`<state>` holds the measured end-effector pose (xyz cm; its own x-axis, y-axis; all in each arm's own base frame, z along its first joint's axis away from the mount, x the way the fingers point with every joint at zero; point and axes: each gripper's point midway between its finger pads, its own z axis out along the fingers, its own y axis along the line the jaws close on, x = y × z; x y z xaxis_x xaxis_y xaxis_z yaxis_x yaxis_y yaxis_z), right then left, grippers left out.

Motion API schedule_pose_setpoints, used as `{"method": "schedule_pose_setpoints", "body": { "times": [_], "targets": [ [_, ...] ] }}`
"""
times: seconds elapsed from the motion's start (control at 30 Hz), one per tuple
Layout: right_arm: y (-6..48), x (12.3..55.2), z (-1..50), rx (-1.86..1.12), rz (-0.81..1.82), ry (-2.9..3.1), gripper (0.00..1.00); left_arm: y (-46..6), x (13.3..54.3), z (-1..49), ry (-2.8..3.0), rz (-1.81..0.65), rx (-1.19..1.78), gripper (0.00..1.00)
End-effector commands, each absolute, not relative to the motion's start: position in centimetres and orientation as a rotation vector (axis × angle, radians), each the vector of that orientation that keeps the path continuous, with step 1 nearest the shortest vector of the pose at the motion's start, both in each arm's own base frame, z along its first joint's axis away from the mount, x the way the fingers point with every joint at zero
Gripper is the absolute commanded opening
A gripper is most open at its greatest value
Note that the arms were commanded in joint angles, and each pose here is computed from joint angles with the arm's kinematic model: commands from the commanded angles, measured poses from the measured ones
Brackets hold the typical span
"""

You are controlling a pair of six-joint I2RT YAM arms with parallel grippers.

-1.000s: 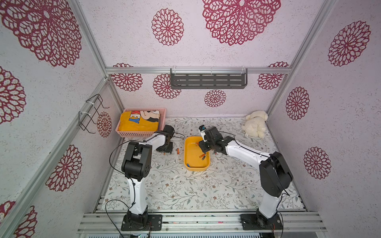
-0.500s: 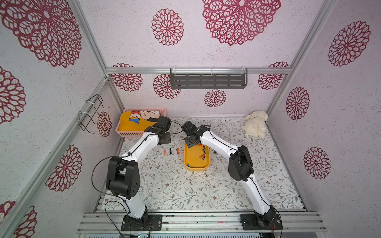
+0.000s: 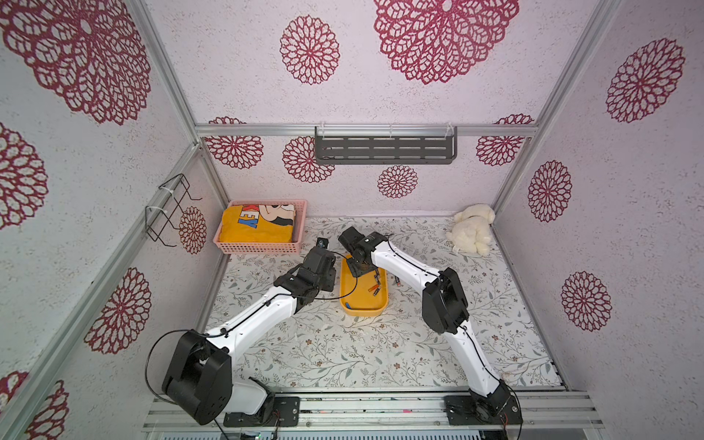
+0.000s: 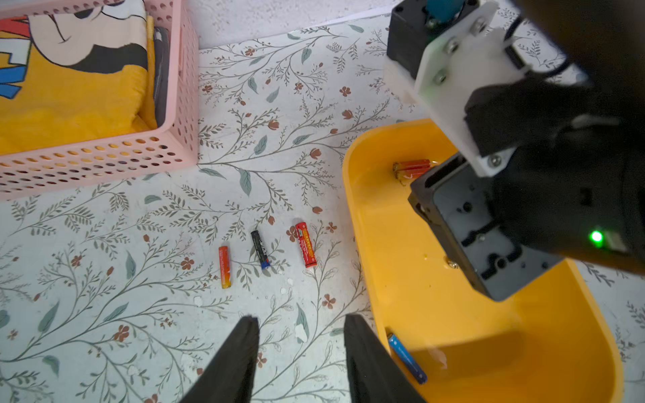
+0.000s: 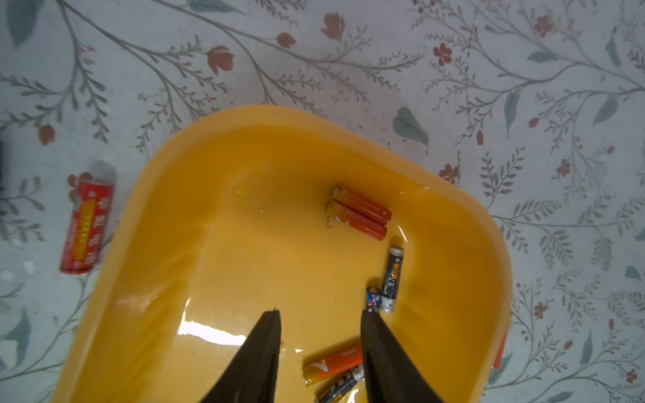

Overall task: Take the batteries out of the storage box
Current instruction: Pick up the battery from the storage box.

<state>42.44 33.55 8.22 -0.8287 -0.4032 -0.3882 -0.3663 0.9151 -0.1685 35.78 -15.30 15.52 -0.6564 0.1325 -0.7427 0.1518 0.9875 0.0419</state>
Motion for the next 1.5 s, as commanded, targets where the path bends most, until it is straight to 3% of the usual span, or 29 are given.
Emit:
{"method": "schedule_pose_setpoints", "body": {
  "times": [0.0, 0.3, 0.4, 0.87, 1.27, 1.47],
  "targets": [
    [32.2, 43.0, 9.4, -0.454, -0.174, 2.637, 0.44, -16.0, 35.0, 15.7, 2.217, -0.128, 0.246, 0.43],
    [30.4, 43.6, 7.2, -0.372, -0.284, 2.685, 0.47, -12.4, 30.9, 16.0, 2.053, -0.125, 0.186, 0.48],
    [30.1, 43.3, 6.7, -0.345, -0.293, 2.704, 0.47, -11.6, 30.2, 15.6, 1.986, -0.130, 0.156, 0.59],
    [30.3, 41.9, 3.5, -0.264, -0.193, 2.823, 0.46, -11.8, 30.3, 14.5, 2.002, -0.135, 0.164, 0.60],
    [32.0, 41.0, 3.0, -0.243, 0.063, 2.865, 0.26, -12.1, 30.7, 14.0, 2.024, -0.130, 0.179, 0.61],
    [31.9, 41.7, 3.6, -0.335, 0.032, 2.818, 0.26, -12.1, 30.8, 13.9, 2.030, -0.121, 0.175, 0.62]
  ]
}}
